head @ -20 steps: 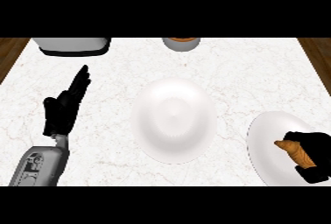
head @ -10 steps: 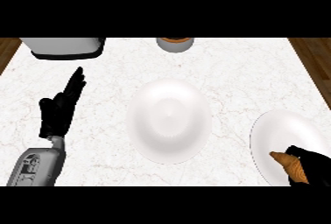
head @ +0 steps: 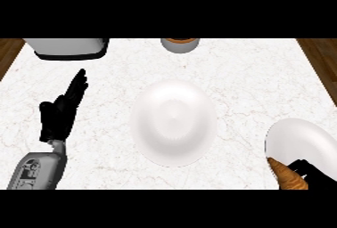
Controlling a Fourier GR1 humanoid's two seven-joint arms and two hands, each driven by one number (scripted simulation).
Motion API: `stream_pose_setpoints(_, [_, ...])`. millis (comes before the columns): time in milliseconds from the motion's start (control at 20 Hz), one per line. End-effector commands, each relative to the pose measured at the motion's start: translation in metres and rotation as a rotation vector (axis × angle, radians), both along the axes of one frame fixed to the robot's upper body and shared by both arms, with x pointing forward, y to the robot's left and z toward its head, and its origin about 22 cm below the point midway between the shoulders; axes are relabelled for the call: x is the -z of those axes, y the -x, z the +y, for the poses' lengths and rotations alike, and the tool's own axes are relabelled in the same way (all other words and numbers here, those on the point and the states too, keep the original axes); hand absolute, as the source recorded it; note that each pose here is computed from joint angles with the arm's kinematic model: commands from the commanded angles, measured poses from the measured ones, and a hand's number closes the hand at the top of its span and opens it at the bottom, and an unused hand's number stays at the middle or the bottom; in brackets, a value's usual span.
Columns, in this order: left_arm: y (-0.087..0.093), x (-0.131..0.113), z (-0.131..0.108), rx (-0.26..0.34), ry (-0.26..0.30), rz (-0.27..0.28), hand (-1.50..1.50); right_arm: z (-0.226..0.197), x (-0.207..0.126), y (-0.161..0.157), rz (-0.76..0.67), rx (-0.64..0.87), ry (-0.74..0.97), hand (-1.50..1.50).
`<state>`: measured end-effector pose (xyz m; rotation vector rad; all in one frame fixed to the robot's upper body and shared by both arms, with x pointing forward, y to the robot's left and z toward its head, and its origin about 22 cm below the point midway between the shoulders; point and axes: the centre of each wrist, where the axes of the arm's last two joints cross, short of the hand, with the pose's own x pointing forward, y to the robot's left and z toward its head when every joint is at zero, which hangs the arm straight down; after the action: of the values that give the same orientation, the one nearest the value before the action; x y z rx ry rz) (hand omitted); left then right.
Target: Pick the croissant from the plate and place it in the plate
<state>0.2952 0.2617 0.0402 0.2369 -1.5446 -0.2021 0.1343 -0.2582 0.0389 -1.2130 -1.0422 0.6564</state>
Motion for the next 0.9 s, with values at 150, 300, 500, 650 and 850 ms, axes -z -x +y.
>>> stream_pose_setpoints(150, [-0.002,0.004,-0.008,0.015,0.012,-0.002,0.00,0.041,-0.063,0.015,-0.334,-0.118,-0.006,1.50])
stream_pose_setpoints(300, [-0.009,0.003,0.004,0.010,0.017,-0.008,0.00,0.057,-0.080,0.013,-0.401,-0.208,-0.013,1.50])
stream_pose_setpoints(500, [-0.016,-0.010,-0.006,0.033,0.003,-0.018,0.00,0.096,-0.093,-0.010,-0.380,-0.277,-0.087,1.50])
stream_pose_setpoints(650, [-0.006,-0.008,-0.016,0.028,0.003,-0.010,0.00,0.115,-0.093,-0.027,-0.332,-0.292,-0.167,1.50])
stream_pose_setpoints(850, [-0.015,-0.002,-0.017,0.045,-0.003,-0.011,0.00,0.153,-0.075,-0.048,-0.283,-0.301,-0.209,1.50])
